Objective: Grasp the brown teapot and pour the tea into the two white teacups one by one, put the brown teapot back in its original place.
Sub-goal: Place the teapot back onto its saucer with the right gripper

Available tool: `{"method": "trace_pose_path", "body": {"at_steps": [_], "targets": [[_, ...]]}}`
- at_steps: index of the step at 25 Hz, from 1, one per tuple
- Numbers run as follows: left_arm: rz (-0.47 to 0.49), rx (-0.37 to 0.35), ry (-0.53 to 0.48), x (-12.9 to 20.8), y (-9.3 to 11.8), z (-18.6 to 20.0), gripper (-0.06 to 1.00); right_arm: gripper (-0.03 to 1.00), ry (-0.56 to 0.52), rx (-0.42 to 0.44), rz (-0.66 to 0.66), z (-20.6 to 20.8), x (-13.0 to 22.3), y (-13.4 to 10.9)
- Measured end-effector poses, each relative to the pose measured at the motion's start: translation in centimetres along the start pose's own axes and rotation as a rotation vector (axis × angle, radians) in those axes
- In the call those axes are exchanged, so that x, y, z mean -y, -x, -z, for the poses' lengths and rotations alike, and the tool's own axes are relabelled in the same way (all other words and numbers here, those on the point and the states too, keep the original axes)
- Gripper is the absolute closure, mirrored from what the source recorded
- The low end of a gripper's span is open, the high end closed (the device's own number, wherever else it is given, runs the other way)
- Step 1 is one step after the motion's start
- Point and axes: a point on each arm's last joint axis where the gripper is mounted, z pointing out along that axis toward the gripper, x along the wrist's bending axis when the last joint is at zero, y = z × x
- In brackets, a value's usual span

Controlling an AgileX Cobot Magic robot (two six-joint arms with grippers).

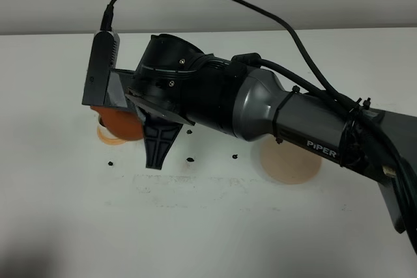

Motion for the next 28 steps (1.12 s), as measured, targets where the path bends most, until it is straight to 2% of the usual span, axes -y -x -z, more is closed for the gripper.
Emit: {"method": "trace_pose_path", "body": {"at_steps": [3, 5, 9, 16, 22, 28], "targets": [[0.000, 0.000, 0.000, 0.0, 0.0, 0.0, 0.44, 0.88, 0.063, -0.102, -0.078, -0.2, -0.5, -1.1], [0.000, 0.000, 0.000, 0.0, 0.0, 0.0, 0.44, 0.88, 0.097, -0.143, -0.104, -0.9, -0.4, -1.7], [0.000, 0.000, 0.000, 0.0, 0.0, 0.0, 0.44, 0.88, 0.096, -0.193, -0.144, -2.9, 0.9, -2.5], [0.000, 0.000, 0.000, 0.0, 0.0, 0.0, 0.44, 0.88, 0.110, -0.204, -0.224, -6.0, 2.4, -1.9], [0.000, 0.000, 0.000, 0.0, 0.0, 0.0, 0.44, 0.88, 0.064, -0.234, -0.281, -10.0, 3.7, -2.1], [0.000, 0.000, 0.000, 0.0, 0.0, 0.0, 0.44, 0.88, 0.049, -0.244, -0.293, -10.1, 4.0, -2.0]]}}
